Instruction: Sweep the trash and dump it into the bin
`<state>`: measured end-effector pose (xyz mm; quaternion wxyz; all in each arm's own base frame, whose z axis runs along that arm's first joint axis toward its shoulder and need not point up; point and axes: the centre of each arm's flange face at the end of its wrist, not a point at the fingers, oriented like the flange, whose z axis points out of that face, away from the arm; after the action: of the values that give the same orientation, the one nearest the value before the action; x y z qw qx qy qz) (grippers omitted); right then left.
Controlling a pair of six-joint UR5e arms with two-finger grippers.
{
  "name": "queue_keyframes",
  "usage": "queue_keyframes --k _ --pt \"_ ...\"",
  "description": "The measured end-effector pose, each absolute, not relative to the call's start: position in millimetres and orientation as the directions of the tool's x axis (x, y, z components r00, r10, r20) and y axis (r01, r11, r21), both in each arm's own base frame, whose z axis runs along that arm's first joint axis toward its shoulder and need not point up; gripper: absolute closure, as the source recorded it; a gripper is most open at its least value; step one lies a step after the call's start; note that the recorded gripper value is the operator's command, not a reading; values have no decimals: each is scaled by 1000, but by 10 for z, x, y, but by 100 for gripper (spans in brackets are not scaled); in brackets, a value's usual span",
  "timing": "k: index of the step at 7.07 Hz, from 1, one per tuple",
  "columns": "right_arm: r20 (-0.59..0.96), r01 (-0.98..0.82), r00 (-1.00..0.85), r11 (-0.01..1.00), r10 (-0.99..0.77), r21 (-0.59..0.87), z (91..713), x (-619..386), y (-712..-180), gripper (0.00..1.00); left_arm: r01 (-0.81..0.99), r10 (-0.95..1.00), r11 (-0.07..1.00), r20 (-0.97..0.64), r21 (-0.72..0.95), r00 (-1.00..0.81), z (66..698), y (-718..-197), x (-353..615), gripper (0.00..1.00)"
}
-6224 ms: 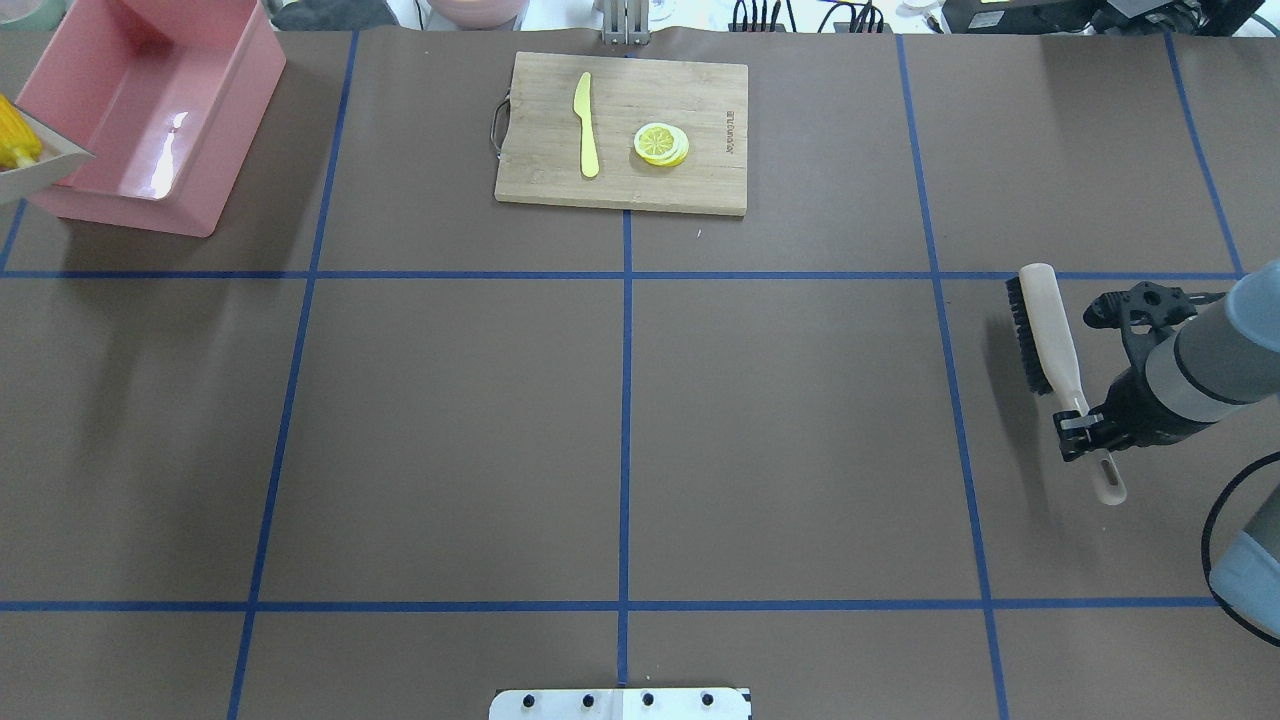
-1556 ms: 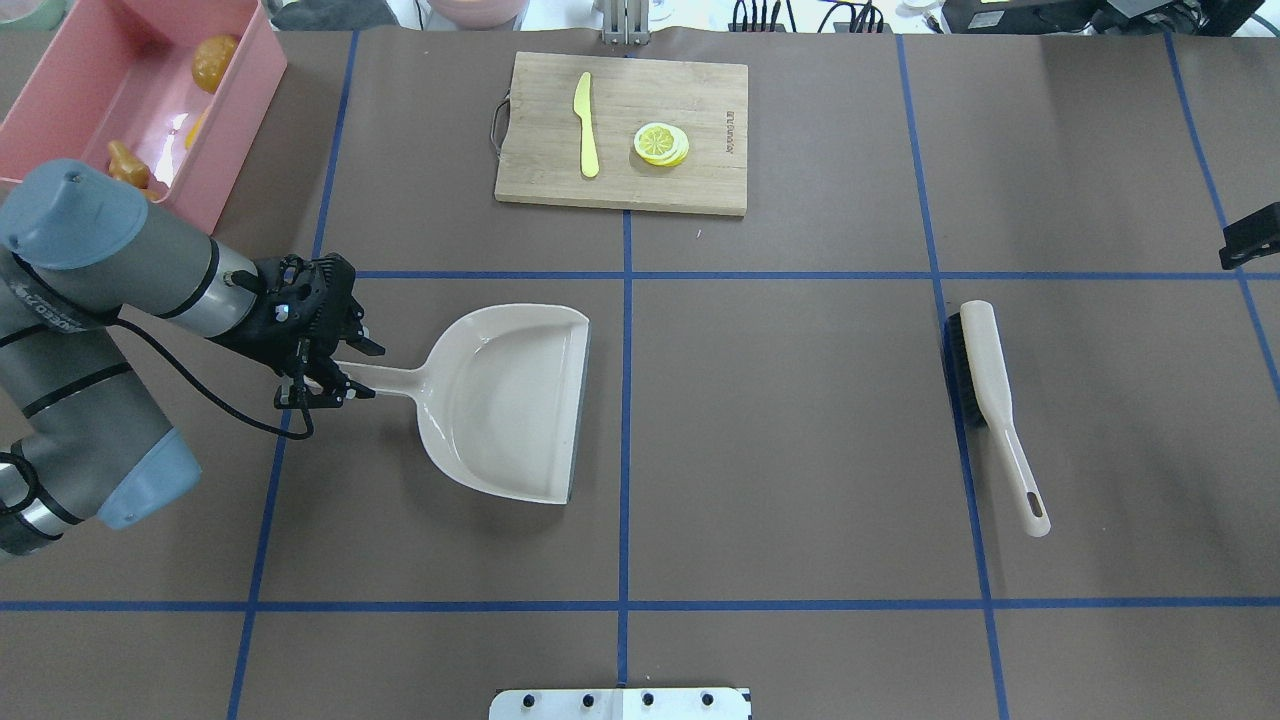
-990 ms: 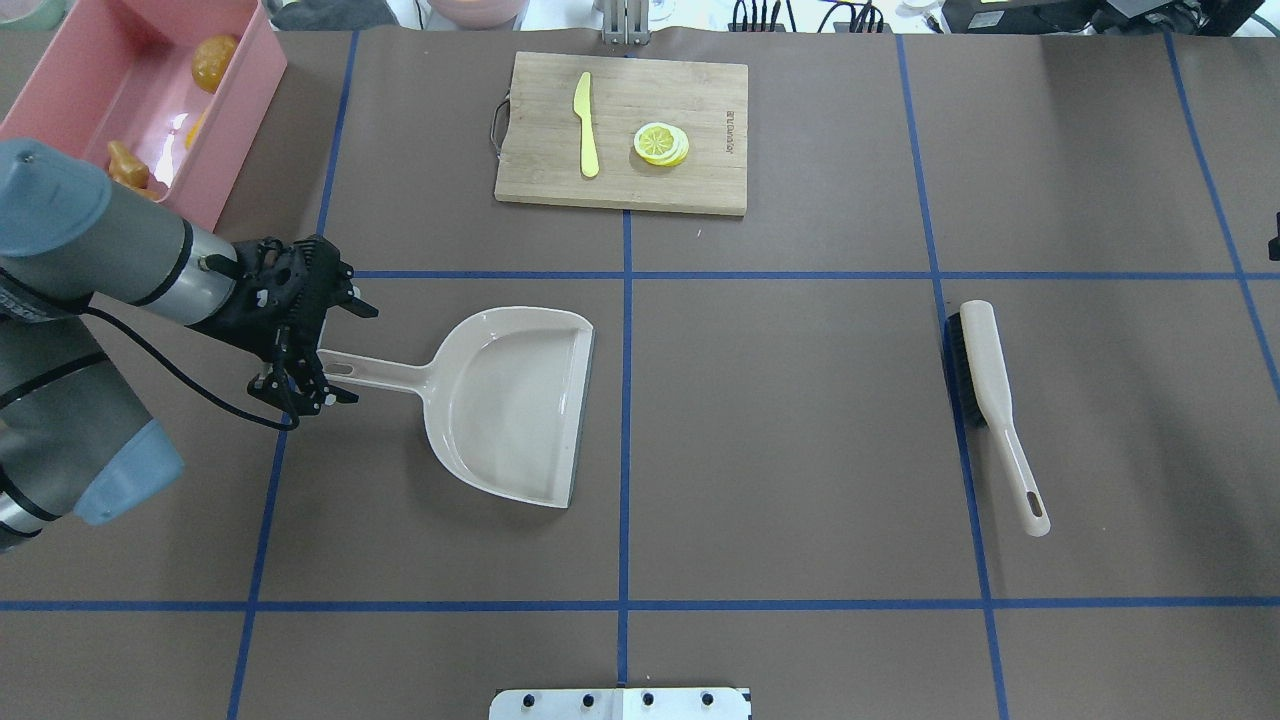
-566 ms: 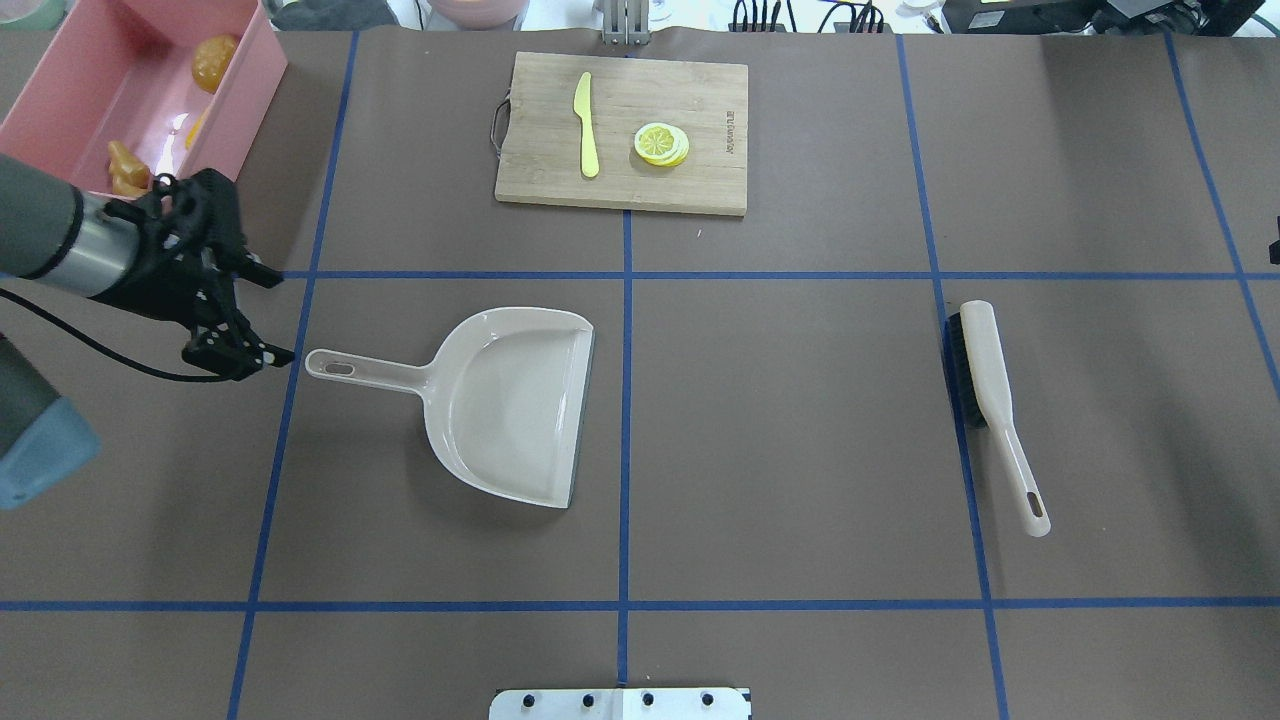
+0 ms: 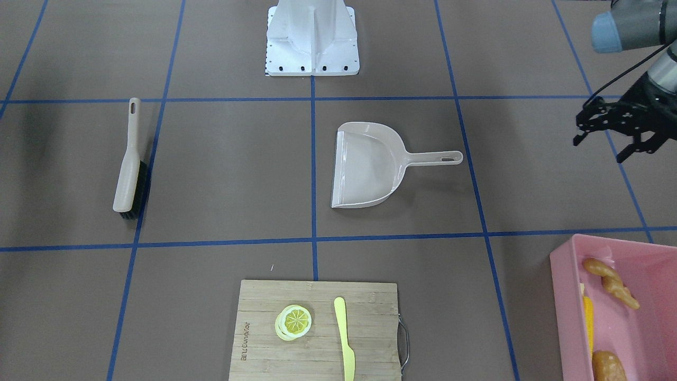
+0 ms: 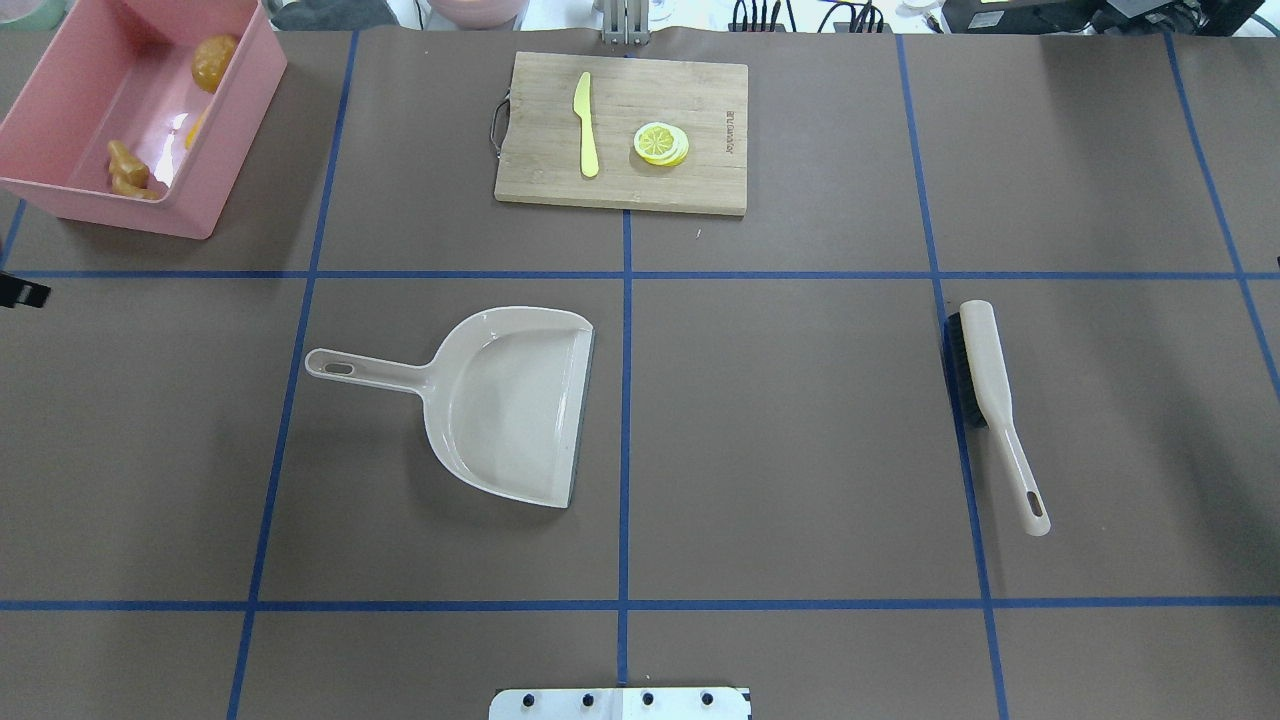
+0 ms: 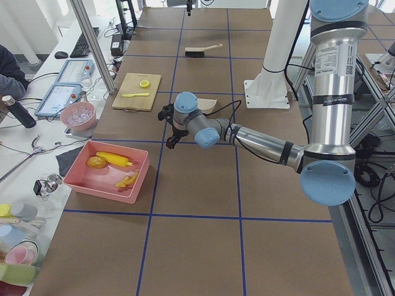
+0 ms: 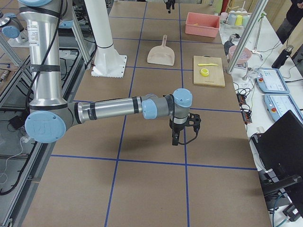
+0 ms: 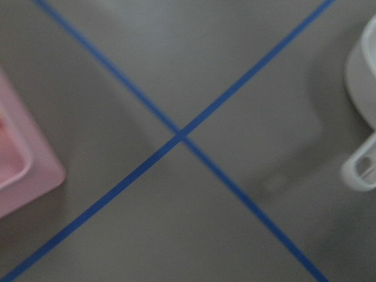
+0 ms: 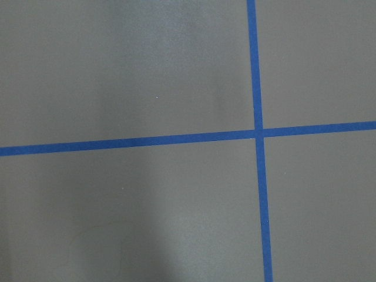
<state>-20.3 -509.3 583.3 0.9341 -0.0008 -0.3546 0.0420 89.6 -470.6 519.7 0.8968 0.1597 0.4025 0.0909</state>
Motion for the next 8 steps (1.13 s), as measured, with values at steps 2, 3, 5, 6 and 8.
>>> queue_keyframes --k 2,3,5,6,8 --pt "674 -120 731 992 105 -26 5885 164 -5005 0 107 16 985 -685 137 729 5877 -4741 229 1" --pt "674 -117 733 993 94 -11 5930 296 -4946 0 155 -62 984 -665 82 744 6133 -4685 -4 1" --pt "670 -101 740 995 60 22 5939 418 -4895 0 207 -134 978 -659 33 740 6357 -4544 -242 1" --pt "669 -86 742 995 37 40 5924 431 -4879 0 214 -145 977 -660 25 737 6394 -4522 -268 1" --pt "669 -41 742 995 -30 91 5866 434 -4716 0 216 -133 975 -667 43 733 6322 -4538 -279 1"
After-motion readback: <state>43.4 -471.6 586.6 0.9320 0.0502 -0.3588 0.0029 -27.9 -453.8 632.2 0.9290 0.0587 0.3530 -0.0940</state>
